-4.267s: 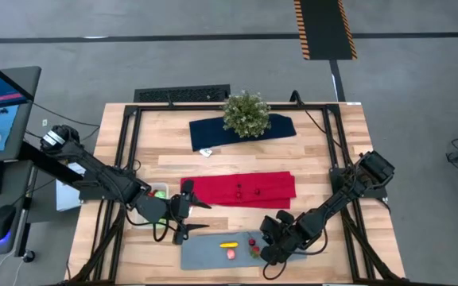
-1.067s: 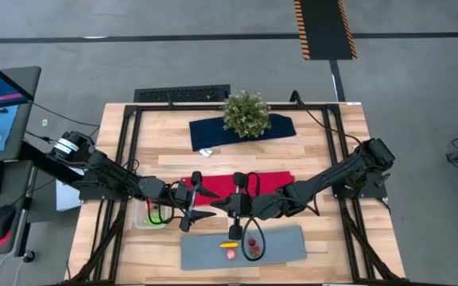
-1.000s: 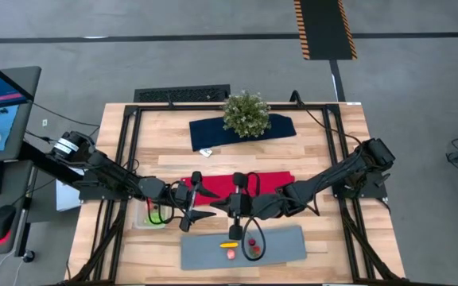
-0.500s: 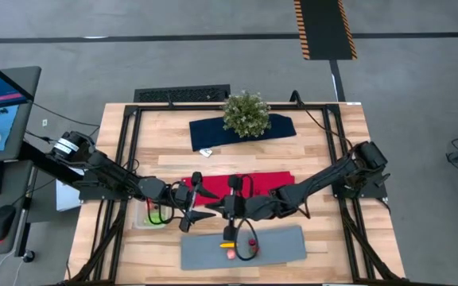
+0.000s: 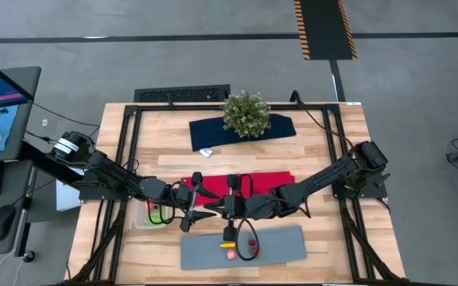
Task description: Pick and placing Produce into tupperware
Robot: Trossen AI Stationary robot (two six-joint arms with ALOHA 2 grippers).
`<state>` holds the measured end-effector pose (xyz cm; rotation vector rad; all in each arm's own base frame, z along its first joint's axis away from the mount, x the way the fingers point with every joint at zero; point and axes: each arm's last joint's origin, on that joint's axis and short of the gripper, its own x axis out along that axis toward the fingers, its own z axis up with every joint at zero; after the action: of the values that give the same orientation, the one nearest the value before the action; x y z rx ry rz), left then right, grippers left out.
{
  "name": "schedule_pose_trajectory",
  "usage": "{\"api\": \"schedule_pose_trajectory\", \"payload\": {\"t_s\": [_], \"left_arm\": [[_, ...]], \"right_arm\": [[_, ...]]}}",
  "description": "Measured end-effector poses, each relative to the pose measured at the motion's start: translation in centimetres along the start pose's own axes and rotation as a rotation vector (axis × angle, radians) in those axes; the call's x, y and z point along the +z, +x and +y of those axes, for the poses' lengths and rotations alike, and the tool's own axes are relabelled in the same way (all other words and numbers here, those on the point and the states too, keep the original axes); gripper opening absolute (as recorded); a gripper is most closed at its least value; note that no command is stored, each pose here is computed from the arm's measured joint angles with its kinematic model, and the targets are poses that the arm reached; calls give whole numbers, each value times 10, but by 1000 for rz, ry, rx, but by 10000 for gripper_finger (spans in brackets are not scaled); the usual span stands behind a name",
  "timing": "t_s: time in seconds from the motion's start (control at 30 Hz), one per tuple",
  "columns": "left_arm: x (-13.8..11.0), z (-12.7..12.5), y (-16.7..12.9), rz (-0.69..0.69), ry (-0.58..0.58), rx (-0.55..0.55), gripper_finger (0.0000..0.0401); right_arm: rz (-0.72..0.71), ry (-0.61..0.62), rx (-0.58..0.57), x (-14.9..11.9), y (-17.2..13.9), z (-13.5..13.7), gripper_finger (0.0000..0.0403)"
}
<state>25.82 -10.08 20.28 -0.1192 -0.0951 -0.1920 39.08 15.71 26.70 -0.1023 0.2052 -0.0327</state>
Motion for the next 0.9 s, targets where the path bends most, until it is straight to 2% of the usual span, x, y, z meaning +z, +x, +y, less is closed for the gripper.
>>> {"api": "schedule_pose_trajectory", "payload": {"t_s": [0.57, 0.67, 0.9], "left_arm": [[0, 0, 0, -2, 2, -1, 247], [0, 0, 0, -1, 2, -10, 227], [0, 0, 0, 0, 15, -16, 139]], "right_arm": [[30, -6, 4, 3, 0, 0, 10], [30, -6, 4, 3, 0, 0, 10], [30, -4, 4, 3, 0, 0, 10]]}}
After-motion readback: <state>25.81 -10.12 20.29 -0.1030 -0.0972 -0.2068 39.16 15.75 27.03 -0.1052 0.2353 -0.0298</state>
